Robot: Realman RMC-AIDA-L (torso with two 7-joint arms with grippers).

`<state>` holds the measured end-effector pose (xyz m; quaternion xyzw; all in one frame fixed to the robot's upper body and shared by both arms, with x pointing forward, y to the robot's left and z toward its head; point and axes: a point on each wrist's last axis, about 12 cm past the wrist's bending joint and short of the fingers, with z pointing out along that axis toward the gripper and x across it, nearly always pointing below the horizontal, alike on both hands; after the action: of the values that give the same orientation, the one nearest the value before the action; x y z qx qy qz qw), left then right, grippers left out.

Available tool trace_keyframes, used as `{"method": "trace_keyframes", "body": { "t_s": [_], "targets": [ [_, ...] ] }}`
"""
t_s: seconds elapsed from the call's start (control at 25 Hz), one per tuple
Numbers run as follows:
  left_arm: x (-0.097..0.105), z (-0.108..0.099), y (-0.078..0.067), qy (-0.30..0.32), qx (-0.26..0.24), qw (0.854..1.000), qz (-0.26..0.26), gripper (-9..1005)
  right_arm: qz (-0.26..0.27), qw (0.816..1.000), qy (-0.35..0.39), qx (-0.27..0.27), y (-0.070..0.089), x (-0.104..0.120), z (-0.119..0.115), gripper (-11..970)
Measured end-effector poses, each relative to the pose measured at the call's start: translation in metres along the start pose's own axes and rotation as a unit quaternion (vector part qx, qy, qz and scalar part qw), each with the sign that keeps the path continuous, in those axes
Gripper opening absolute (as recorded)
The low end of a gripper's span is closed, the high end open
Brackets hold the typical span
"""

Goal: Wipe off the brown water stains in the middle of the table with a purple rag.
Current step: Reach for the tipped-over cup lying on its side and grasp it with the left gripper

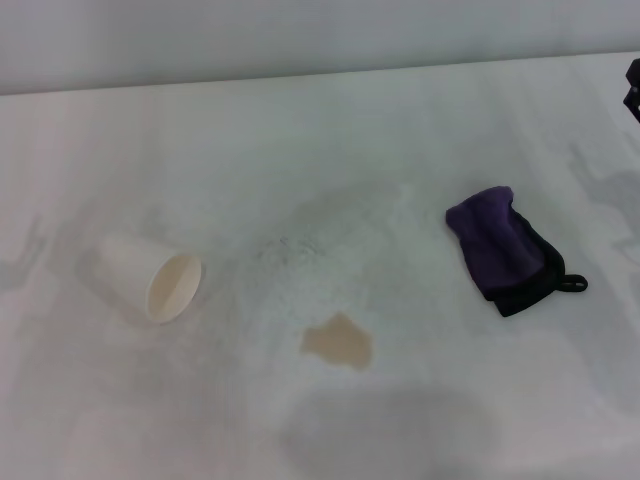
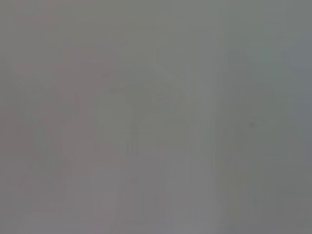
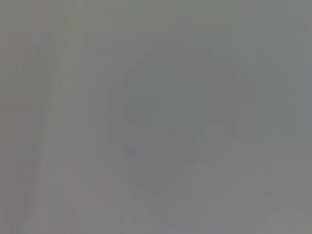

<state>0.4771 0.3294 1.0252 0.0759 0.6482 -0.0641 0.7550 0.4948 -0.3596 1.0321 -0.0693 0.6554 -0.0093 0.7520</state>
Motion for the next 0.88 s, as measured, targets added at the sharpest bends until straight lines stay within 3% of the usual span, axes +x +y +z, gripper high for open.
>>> {"method": "trace_keyframes", "body": {
  "t_s": [0.2, 0.88],
  "targets": [
    [0.003, 0.006, 0.0002, 0.014, -0.002, 1.0, -0.021, 862, 0.005, 1.0, 0.008, 0.001, 0.0009, 0.002, 0.0011, 825],
    [-0.0001, 0.01, 0.0048, -0.001, -0.034, 0.999, -0.011, 864, 0.012, 1.0, 0.018, -0.002, 0.0047, 0.0054, -0.0012, 824]
  ]
}}
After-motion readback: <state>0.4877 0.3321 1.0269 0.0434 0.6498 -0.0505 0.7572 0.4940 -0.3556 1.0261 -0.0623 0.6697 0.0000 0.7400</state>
